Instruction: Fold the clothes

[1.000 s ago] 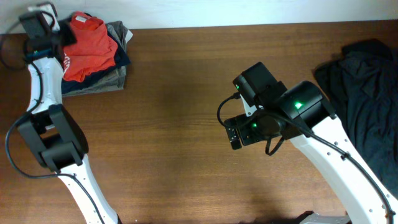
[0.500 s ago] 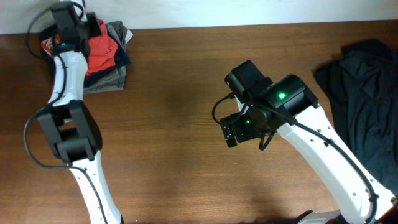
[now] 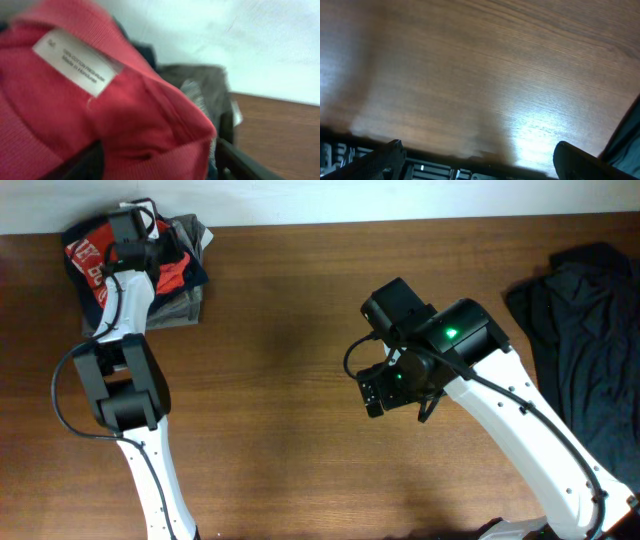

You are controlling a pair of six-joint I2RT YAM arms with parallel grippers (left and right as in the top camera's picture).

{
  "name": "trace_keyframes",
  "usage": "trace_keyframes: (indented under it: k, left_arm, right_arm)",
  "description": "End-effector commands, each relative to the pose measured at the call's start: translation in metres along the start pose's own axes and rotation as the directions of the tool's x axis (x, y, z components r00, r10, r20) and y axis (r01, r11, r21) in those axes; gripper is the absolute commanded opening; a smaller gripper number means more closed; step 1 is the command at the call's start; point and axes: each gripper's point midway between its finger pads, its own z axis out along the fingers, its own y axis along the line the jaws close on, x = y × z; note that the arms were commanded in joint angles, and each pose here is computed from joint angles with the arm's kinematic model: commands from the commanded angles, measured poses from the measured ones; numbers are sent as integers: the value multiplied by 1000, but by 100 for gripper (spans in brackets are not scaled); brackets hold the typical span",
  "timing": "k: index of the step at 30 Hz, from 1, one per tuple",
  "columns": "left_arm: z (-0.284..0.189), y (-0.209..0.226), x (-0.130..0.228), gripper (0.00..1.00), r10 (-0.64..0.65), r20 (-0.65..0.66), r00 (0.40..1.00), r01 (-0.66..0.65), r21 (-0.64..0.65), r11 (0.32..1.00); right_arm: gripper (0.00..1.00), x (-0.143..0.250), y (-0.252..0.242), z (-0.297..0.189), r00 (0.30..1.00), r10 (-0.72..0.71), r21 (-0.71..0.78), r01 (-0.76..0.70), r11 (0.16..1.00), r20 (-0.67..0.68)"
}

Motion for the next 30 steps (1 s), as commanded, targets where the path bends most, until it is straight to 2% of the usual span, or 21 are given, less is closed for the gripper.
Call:
trace_keyframes:
  k: [1, 5, 9, 12, 17, 22, 23, 28, 30]
  left_arm:
    - [-85, -8, -97, 99, 8, 172, 985, -13, 25, 1000]
    - [-170, -43, -146, 99, 15, 240, 971, -56, 167, 984]
    - [-261, -85, -158, 99, 17, 221, 975, -99, 362, 927]
    - [-318, -103, -141, 99, 13, 130, 991, -70, 446, 892]
    - [-395, -110, -120, 99, 8, 62, 998, -35, 451, 892]
    - [-469, -132, -88, 99, 104, 46, 993, -113, 481, 869]
    - [-500, -144, -73, 99, 126, 38, 991, -128, 500, 856]
    - [-558, -151, -34, 99, 190, 60, 980, -196, 457, 868]
    - [-579, -152, -19, 99, 178, 84, 980, -197, 457, 867]
  right_arm:
    - [99, 0, -9, 0, 998, 66, 59, -67, 996, 16]
    - [99, -2, -17, -11, 992, 107, 86, -113, 990, 71]
    - [99, 3, -16, -35, 985, 115, 29, -119, 992, 131]
    - [99, 14, -20, -56, 973, 137, -4, -138, 990, 185]
    - [99, 50, -34, -94, 942, 182, -67, -170, 983, 282]
    - [99, 89, -44, -127, 891, 240, -171, -186, 967, 386]
    - [99, 104, -49, -137, 867, 254, -206, -180, 962, 428]
    - [99, 146, -66, -147, 792, 325, -281, -202, 938, 516]
    - [99, 159, -71, -145, 764, 347, -305, -205, 930, 544]
